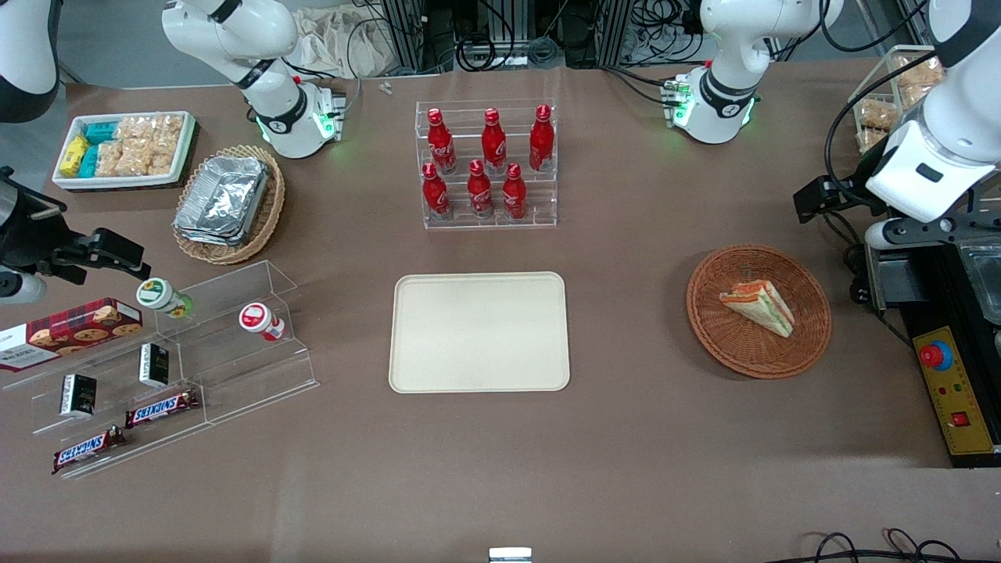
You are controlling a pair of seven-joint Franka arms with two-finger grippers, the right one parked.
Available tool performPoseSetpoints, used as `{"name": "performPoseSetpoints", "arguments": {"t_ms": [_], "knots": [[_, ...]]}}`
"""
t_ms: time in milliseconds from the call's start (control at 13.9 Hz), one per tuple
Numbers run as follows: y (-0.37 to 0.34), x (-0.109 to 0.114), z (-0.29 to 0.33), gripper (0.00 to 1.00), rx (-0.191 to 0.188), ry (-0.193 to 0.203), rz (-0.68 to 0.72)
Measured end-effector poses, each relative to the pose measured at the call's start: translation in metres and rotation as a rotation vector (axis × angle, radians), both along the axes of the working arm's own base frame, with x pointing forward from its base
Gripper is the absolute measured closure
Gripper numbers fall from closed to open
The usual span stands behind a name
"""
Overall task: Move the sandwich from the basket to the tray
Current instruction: 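Move the left gripper down over the sandwich in the wicker basket, then close the left gripper on the wrapped sandwich and lift it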
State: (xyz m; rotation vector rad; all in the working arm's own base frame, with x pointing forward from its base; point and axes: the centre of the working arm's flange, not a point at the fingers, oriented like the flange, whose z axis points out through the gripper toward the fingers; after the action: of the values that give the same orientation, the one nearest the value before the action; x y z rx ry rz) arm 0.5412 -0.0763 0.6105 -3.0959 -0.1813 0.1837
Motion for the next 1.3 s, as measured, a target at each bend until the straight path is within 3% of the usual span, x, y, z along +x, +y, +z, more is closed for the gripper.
{"name": "performPoseSetpoints", "arguments": {"t_ms": [289,505,794,1082,1299], "knots": [[0.055,0.017,-0.050,0.00,0.011,0.048,0.222],[0.088,0.026,-0.118,0.00,0.017,0.043,0.462],[0.077,0.030,-0.232,0.00,0.066,0.079,0.742],[0.074,0.037,-0.313,0.00,0.110,0.138,0.815],[0.074,0.031,-0.349,0.00,0.117,0.145,0.822]]}}
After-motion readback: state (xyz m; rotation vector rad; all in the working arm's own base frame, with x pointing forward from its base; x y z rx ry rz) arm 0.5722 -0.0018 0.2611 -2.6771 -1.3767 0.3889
